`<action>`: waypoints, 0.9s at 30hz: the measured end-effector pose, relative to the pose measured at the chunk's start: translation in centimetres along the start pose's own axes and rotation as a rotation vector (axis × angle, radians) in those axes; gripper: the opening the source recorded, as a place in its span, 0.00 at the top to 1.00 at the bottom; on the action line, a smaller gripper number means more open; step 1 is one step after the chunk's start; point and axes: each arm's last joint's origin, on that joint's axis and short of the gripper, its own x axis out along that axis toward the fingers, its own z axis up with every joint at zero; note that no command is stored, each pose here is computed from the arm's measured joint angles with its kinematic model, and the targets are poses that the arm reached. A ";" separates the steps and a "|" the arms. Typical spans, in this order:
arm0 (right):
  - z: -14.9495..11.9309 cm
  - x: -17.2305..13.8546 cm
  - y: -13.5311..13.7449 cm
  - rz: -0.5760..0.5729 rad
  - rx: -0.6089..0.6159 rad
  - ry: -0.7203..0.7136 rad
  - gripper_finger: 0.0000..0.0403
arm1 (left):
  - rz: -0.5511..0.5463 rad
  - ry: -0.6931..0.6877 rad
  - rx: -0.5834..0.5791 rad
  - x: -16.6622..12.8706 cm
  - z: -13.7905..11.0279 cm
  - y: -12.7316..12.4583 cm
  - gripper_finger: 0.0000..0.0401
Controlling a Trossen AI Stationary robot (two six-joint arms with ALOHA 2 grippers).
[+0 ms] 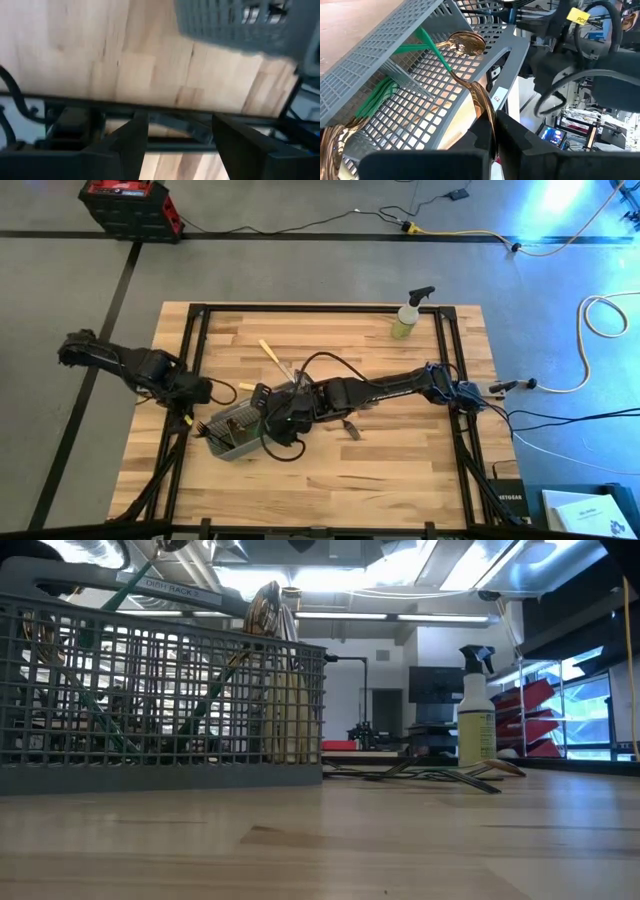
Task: Sort silverware
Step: Put the spoon into the silverware tray
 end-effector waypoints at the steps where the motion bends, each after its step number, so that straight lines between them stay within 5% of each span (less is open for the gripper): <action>1: 0.0 0.0 0.0 -0.002 0.001 0.000 1.00 | 0.011 -0.006 -0.009 0.0 0.0 -0.1 0.51; 9: -0.1 -0.3 -0.6 -0.057 0.002 0.046 1.00 | -0.099 -0.089 0.025 0.2 1.2 -1.6 0.54; 27: 0.1 -2.8 -1.1 -0.067 -0.022 0.085 1.00 | -0.031 -0.078 0.061 2.3 4.0 -3.4 0.55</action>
